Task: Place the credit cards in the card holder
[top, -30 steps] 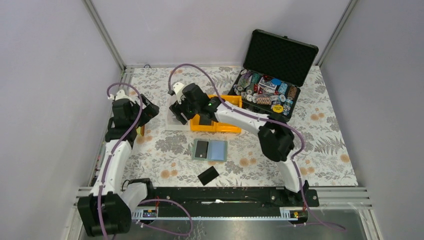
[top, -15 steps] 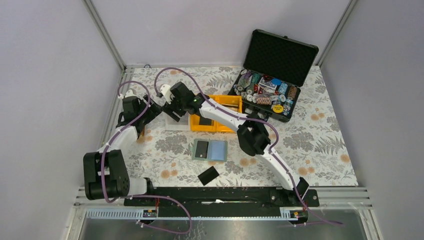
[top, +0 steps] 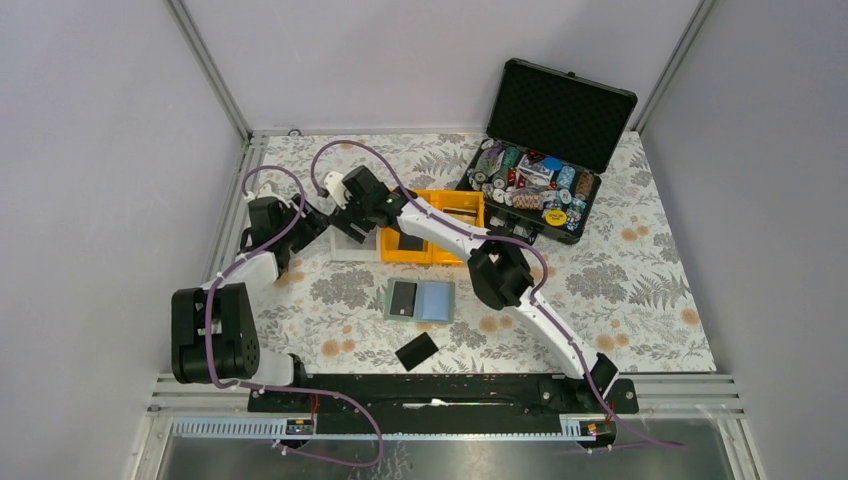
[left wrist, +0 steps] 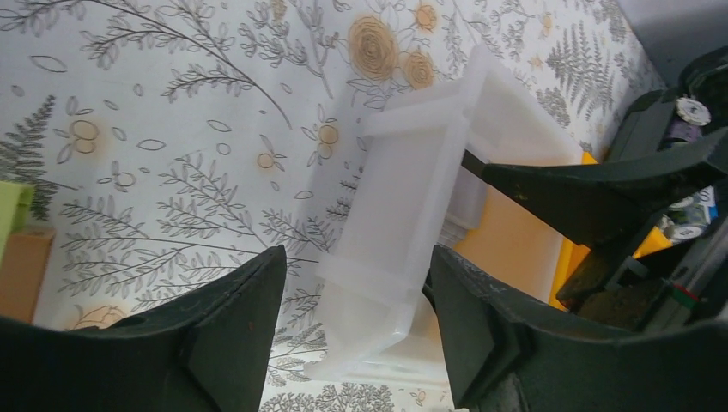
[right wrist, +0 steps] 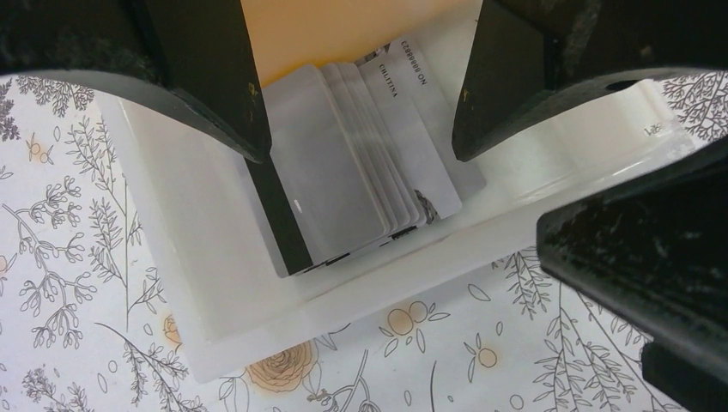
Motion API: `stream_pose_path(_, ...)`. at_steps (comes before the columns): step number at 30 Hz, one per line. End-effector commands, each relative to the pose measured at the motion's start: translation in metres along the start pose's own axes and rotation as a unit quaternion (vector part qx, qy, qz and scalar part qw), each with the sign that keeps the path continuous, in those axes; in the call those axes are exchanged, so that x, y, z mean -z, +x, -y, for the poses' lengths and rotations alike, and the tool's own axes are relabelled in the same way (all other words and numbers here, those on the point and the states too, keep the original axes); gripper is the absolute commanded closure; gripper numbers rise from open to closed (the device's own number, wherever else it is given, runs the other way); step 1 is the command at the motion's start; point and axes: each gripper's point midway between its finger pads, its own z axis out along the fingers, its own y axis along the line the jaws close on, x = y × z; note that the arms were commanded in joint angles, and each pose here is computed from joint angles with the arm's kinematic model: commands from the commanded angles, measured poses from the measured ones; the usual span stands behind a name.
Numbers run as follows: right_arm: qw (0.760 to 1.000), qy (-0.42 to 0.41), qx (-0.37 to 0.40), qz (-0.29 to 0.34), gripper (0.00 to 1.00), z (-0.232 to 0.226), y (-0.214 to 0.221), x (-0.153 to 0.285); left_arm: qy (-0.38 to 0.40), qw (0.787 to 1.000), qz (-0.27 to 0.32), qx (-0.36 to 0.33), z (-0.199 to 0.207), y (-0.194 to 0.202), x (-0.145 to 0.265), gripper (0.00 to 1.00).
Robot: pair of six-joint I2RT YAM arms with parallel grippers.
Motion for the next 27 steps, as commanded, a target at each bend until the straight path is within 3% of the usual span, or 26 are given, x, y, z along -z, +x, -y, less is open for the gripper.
stream_pose_path(1, 1.000, -0.010, 0.007, -0.012, 0.15, 0.000, 0.010, -0.007, 0.087, 0.996, 0.023, 0.001, 0.038, -0.015, -0.001, 0.36)
stream_pose_path(8, 0.999, -0.021, 0.002, -0.034, 0.14, 0.004, 0.030, -0.019, 0.103, 0.995, 0.002, 0.004, 0.042, 0.001, -0.007, 0.45)
stream_pose_path(18, 0.996, -0.059, 0.009, -0.060, 0.17, -0.008, 0.051, -0.023, 0.111, 0.994, -0.018, -0.003, 0.046, 0.017, -0.008, 0.81)
stream_pose_path(27, 0.994, -0.065, 0.007, -0.086, 0.29, -0.011, 0.062, -0.013, 0.132, 0.991, -0.036, 0.000, 0.057, 0.040, -0.001, 0.92)
